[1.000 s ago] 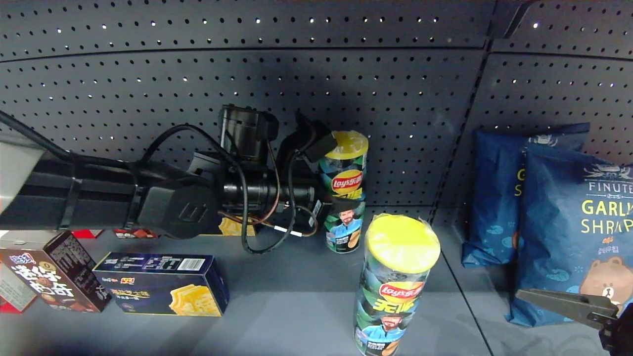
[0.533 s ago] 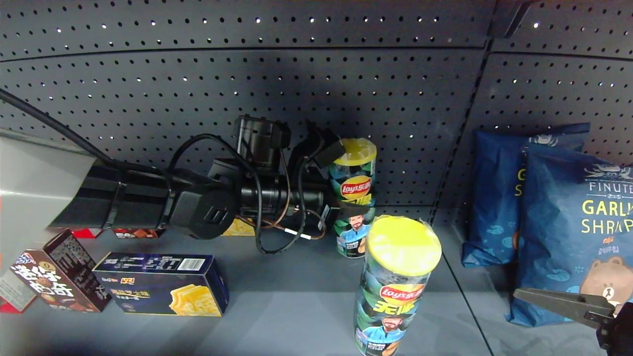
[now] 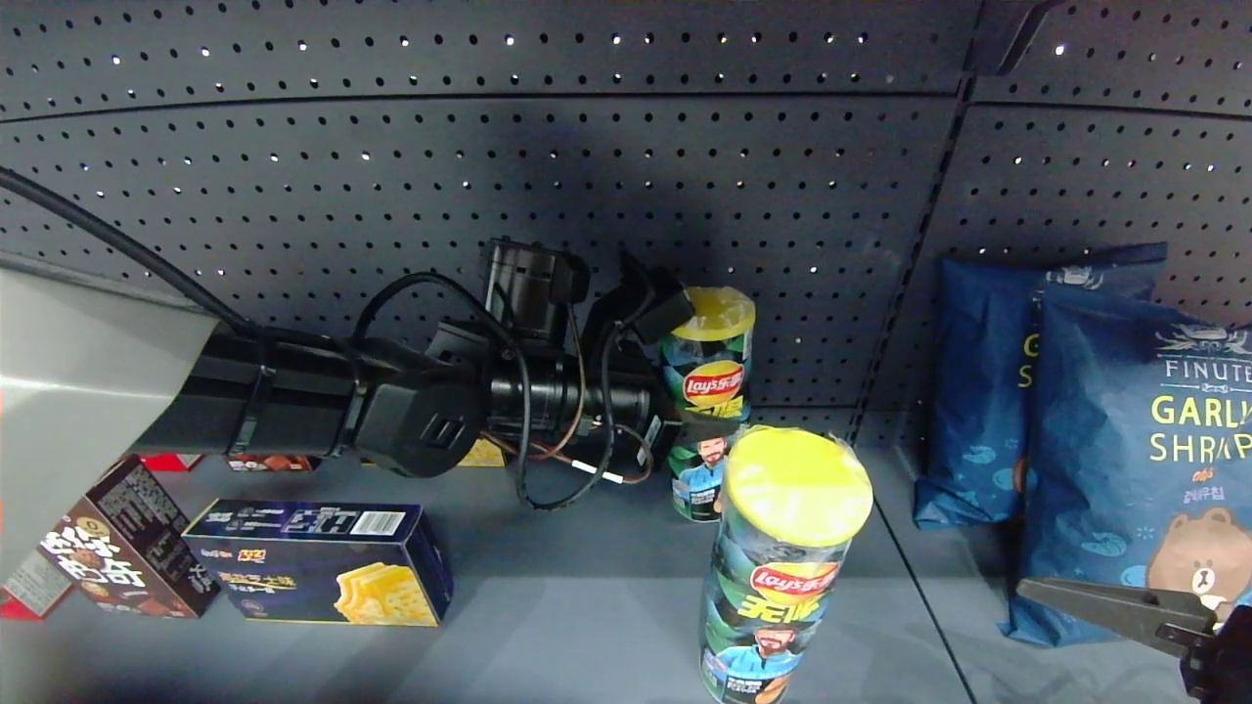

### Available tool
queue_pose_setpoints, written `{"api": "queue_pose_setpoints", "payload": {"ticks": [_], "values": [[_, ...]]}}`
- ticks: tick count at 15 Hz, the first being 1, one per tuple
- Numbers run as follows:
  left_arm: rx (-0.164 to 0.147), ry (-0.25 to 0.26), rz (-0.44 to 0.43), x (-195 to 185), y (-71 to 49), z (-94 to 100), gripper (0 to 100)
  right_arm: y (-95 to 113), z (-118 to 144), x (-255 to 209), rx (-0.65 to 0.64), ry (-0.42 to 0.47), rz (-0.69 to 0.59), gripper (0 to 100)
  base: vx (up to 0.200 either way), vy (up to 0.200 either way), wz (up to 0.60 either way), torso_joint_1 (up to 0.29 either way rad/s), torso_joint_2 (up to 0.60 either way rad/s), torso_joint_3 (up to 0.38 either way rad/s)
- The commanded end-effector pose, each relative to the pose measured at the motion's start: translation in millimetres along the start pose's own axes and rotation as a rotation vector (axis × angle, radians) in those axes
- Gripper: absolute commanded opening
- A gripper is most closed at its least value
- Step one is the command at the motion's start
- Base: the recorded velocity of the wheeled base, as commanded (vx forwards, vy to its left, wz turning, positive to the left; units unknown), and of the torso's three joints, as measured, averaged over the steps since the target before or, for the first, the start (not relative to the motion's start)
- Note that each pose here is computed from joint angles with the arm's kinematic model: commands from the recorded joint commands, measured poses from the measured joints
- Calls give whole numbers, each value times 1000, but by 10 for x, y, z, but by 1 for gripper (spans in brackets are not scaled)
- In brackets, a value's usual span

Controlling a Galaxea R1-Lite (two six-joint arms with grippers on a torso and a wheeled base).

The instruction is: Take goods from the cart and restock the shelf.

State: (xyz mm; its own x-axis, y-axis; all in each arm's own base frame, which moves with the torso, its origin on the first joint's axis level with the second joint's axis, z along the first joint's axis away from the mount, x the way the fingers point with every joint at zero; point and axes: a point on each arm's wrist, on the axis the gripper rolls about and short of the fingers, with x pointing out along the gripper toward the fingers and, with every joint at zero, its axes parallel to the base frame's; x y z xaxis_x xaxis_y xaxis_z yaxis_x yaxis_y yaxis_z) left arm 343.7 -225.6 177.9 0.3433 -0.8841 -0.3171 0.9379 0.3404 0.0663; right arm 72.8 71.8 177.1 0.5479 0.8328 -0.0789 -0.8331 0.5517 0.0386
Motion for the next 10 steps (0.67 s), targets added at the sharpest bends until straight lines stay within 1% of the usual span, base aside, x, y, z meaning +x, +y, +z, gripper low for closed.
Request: {"api": "queue_pose_setpoints", "payload": {"ticks": [1,6,9,10], "values": [[0,2,0,5,1,-11,0,4,-2,-12,-1,-4,1,100,0,0,0,0,0,0],[-14,25,-6,69,17,-111,0,4,0,-20,-2,-7,-2,100,0,0,0,0,0,0],[-17,28,-4,70,30,-125,0,5,-5,-21,5,-5,-2,100,0,0,0,0,0,0],[-10,30,-3,71,35,-136,0,5,-22,-23,12,1,0,100,0,0,0,0,0,0]]}}
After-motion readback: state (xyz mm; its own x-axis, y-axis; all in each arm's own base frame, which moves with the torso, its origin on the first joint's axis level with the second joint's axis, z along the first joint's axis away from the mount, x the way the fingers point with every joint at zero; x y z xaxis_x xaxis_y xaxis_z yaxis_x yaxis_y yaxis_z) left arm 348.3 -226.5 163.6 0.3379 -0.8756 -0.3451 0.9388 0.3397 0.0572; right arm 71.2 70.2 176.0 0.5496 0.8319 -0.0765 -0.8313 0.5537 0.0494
